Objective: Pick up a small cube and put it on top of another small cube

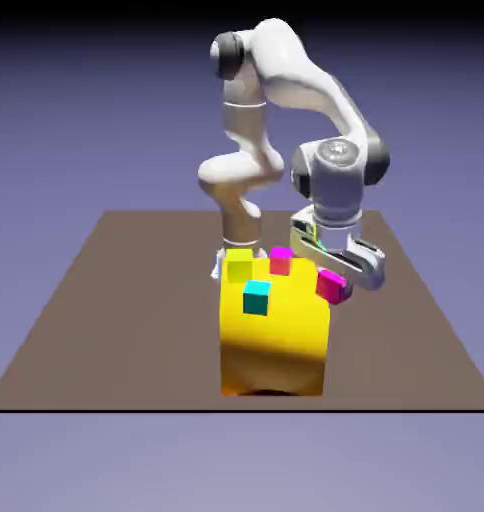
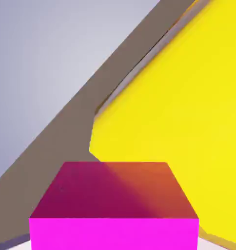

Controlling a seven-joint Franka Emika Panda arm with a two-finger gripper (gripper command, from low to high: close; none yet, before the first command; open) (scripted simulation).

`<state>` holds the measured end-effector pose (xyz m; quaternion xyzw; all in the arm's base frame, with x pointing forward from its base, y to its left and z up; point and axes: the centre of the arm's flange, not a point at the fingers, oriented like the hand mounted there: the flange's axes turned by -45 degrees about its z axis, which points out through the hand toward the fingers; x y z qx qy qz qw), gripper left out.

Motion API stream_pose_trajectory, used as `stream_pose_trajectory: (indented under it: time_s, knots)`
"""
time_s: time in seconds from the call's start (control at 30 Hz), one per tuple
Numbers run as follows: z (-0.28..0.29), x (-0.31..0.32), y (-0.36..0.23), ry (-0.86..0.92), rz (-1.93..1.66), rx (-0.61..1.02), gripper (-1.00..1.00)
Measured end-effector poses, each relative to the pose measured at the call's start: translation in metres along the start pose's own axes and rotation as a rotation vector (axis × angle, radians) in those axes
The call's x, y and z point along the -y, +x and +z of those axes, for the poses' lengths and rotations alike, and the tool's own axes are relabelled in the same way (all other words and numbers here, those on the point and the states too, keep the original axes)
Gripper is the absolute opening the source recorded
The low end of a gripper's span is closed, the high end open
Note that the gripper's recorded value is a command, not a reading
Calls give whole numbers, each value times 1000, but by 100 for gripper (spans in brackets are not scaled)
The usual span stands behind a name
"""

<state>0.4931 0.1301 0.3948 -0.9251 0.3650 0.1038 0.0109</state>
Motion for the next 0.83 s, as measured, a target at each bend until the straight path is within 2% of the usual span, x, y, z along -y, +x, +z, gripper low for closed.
stream_pose_trajectory:
  time_s: [0.53,0.6,0.73,0.77,0.83]
  knots:
    - [-73,-180,13,-35,-432,-16,-100]
    - [-71,-176,15,-30,-439,-20,-100]
    - [-7,-176,21,-29,-439,-20,-100]
    - [-1,-176,21,-29,-439,-20,100]
    - [-1,-176,21,-32,-439,-21,100]
